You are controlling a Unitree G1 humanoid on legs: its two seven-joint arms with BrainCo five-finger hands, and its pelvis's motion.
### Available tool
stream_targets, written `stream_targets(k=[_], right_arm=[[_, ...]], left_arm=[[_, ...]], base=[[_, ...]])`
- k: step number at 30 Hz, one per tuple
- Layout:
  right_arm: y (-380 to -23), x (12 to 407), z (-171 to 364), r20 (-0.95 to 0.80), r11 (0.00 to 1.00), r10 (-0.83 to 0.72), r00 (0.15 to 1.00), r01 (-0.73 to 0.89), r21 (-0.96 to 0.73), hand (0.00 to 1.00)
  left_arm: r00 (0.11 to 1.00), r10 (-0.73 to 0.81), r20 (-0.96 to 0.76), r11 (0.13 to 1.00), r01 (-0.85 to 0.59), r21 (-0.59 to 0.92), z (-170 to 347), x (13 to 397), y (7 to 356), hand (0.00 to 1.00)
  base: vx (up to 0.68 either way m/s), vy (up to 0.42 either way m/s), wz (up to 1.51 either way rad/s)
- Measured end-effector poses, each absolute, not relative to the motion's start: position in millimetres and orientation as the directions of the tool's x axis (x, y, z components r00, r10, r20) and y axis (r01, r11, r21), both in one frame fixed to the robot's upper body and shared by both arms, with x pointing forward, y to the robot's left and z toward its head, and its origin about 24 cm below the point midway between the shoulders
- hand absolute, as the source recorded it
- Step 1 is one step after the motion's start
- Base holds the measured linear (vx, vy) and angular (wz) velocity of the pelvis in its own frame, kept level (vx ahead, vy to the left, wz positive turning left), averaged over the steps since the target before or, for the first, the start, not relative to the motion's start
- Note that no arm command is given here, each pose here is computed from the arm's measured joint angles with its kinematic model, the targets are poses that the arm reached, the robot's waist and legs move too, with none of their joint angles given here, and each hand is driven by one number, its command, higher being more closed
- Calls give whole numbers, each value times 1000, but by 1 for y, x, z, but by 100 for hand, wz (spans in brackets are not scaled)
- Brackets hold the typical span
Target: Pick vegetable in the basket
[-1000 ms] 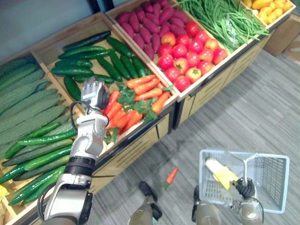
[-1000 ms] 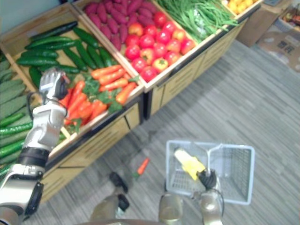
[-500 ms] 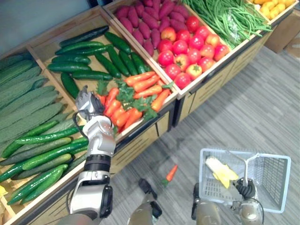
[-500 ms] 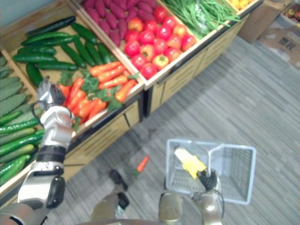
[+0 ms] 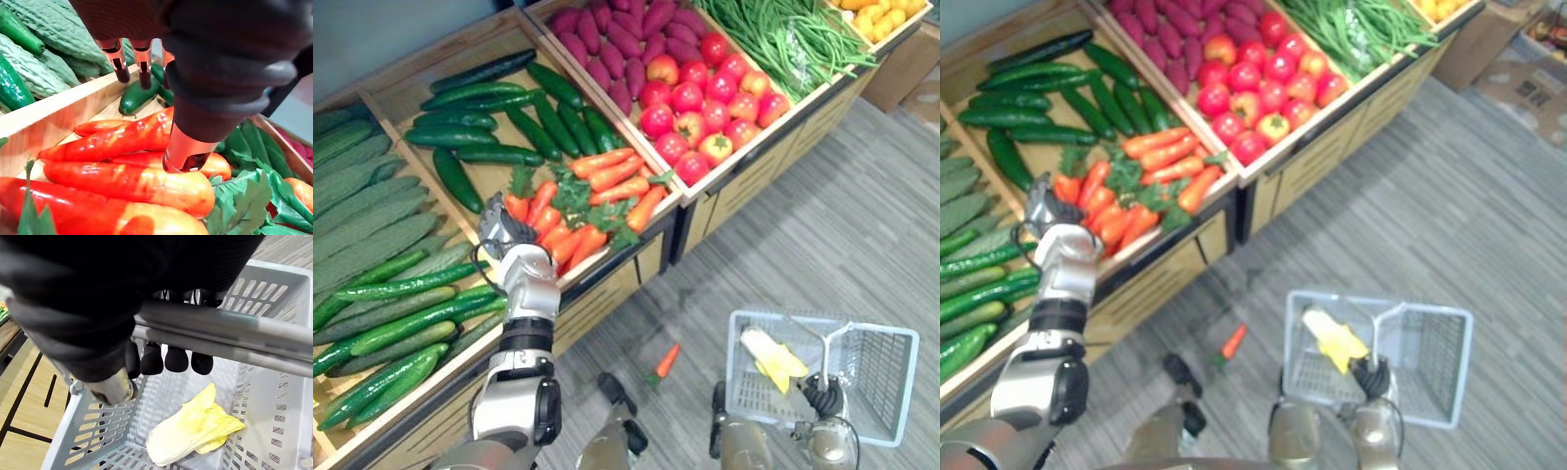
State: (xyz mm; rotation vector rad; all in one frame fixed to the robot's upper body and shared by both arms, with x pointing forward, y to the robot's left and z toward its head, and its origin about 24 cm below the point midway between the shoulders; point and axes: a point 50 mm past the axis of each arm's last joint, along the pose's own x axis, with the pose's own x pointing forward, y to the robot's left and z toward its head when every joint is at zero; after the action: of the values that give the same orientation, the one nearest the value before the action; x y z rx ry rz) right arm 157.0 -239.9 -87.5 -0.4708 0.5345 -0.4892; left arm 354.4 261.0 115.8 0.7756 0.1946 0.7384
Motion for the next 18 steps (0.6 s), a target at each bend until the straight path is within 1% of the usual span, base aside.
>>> stream_targets(k=[3,13,14,18], right_arm=[[-237,158,-87,-358,789,-537,764,304,-534,100],[-230,164,-84,-337,803,-505,795,290,-520,100],[-228,165,-84,-336,806,-499,799,285,-519,100],[-224,167,-82,-328,813,-481,813,273,-515,100]], left_arm=[[721,688,76,494,-543,679,117,356,266,0],[669,737,95,448,-590,672,133,359,290,0],[668,737,97,447,-591,671,134,360,290,100],[664,738,117,433,-600,672,139,361,293,100]], base=[[8,-51,-5],[29,-74,-8],[29,-106,-5],[26,-89,-1]])
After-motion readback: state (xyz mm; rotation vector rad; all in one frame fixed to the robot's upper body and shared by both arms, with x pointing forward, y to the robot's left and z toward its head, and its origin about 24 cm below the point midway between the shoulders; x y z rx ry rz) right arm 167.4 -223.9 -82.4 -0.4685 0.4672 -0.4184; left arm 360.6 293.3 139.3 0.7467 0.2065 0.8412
